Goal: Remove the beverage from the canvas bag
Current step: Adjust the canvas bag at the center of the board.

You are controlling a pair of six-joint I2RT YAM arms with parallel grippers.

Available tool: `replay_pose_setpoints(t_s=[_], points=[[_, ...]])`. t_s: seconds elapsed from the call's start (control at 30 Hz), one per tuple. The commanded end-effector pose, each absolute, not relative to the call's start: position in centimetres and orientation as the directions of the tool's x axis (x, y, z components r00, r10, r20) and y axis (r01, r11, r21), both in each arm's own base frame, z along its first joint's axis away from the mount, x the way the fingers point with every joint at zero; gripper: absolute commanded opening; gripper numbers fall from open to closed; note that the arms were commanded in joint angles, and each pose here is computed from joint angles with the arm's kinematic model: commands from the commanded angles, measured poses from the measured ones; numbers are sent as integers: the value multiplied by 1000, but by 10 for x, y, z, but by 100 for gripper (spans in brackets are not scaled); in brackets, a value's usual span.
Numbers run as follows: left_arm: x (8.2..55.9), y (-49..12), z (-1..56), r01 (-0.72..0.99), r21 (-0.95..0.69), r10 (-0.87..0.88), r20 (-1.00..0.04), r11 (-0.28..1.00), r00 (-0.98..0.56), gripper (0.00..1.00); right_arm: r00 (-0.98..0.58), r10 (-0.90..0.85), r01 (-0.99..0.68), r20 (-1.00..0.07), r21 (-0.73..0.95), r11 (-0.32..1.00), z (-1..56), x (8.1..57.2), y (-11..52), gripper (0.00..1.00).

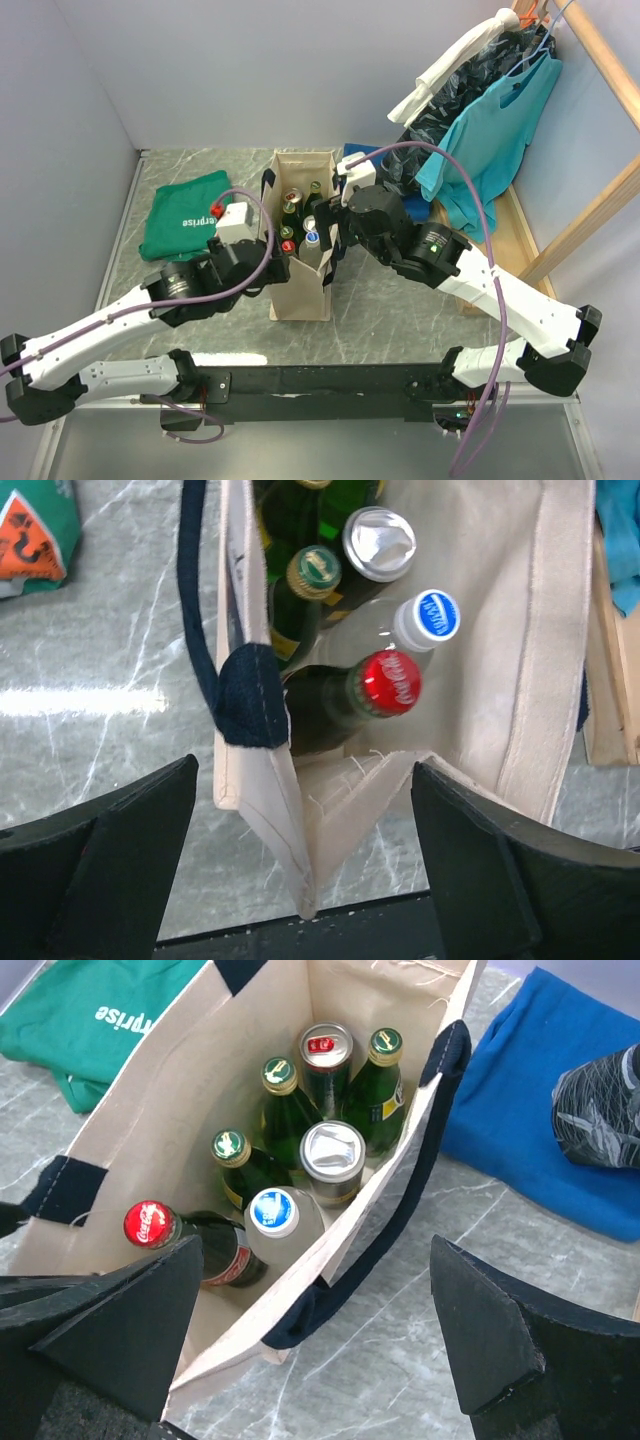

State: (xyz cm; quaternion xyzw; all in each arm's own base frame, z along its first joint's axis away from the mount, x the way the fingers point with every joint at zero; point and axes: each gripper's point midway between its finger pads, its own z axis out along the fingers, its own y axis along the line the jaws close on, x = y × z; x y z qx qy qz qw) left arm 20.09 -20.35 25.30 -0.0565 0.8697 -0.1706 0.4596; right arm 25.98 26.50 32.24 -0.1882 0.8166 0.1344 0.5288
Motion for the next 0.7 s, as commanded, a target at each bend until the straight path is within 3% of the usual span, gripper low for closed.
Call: replay_pose_setpoints(t_s=[0.0, 0.27, 0.47, 0.67], points=[[194, -176, 251, -15, -354, -304, -780, 935, -547, 92, -342, -129, -444, -931, 39, 895, 331, 265, 272, 100], [189, -150, 286, -12, -505, -459, -775, 863, -435, 92, -360, -145, -458, -922, 39, 888, 322, 267, 281, 100], [192, -157, 274, -19, -462, -418, -784, 887, -459, 91, -361, -148, -460, -921, 38, 887, 320, 268, 283, 100], [199, -176, 254, -21, -418, -372, -785, 908, -496, 83, -358, -156, -484, -920, 40, 874, 323, 266, 287, 100]])
